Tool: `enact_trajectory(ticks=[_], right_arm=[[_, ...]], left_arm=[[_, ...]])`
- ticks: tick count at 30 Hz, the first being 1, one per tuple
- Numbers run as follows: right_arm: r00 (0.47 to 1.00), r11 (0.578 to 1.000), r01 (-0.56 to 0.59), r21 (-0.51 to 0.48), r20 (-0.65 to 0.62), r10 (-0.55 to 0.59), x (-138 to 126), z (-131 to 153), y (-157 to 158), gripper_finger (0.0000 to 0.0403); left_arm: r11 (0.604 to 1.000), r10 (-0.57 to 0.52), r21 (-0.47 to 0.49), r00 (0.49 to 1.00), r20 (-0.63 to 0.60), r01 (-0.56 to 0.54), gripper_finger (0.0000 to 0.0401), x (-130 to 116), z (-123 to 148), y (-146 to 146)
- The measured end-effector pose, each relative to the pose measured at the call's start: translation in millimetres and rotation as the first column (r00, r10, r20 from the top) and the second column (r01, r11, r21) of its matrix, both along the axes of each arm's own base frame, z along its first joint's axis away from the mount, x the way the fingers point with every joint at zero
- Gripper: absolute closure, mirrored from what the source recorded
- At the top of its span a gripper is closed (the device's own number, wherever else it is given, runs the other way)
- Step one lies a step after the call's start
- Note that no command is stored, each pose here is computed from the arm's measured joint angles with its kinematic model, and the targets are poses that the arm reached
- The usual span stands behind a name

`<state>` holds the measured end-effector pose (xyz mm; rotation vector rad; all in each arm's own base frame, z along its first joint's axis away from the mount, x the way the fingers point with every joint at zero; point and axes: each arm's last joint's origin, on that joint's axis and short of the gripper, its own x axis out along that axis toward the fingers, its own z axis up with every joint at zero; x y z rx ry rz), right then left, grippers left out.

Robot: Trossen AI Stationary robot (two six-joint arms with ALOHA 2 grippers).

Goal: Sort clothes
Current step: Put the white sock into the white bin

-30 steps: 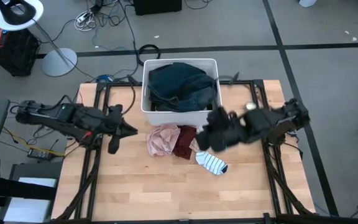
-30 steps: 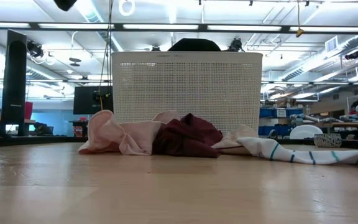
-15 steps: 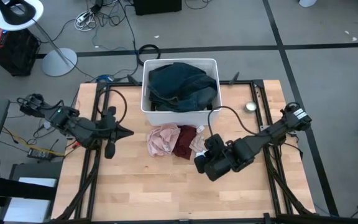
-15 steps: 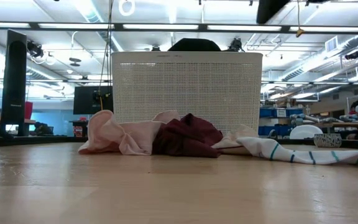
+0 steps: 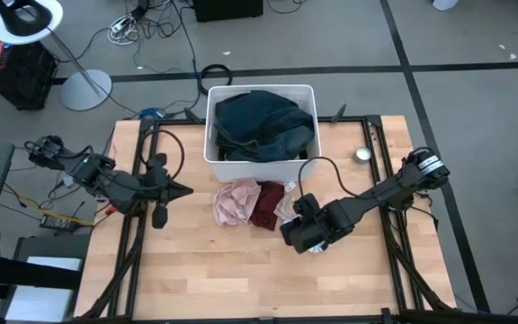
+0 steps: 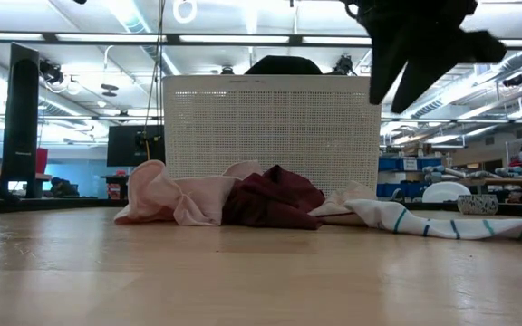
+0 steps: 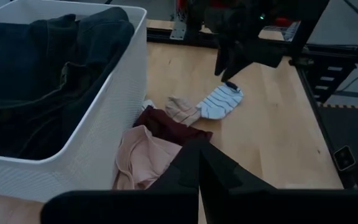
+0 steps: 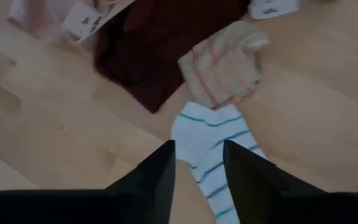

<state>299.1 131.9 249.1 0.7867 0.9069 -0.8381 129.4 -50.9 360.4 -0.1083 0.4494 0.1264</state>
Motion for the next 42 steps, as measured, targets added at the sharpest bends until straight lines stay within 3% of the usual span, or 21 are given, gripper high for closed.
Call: enact_trajectory(ticks=[6, 13, 18, 23, 31, 37, 42], right_arm=[[0.994, 0.994, -0.108, 0.008, 0.026, 0.108, 3, -19, 2, 0.0236], [0.969, 0.970, -0.242, -0.016, -0.057, 0.241, -5, -45, -1, 0.0219], [0.943, 0.949, -0.308, 0.065, -0.116, 0.313, -14, -65, -2, 0.0216], [0.910, 0.924, -0.374, 0.083, -0.159, 0.383, -26, -81, 1, 0.0221], [0.900, 0.920, -0.367, 0.133, -0.200, 0.388, -41, -105, -4, 0.0281], [0.898, 0.916, -0.370, 0.153, -0.193, 0.395, -41, -105, -3, 0.0388], [0.887, 0.914, -0.371, 0.164, -0.230, 0.401, -36, -89, 1, 0.0397]], left_arm=[[1.000, 0.001, 0.010, 1.000, -0.020, -0.001, 0.0397, -1, -2, 0], [0.999, 0.028, 0.025, 1.000, -0.013, -0.027, 0.0397, -1, -2, 1], [0.998, 0.051, 0.047, 0.999, -0.005, -0.051, 0.0397, -1, -1, 2], [0.994, 0.023, 0.108, 1.000, -0.013, -0.022, 0.0397, -1, -1, 2], [0.996, 0.021, 0.087, 0.999, 0.036, -0.024, 0.0397, 2, 3, 1], [0.997, 0.022, 0.072, 0.997, 0.068, -0.027, 0.0397, 3, 6, 0], [0.975, -0.015, 0.222, 0.999, 0.045, 0.004, 0.0397, 3, 6, 1]])
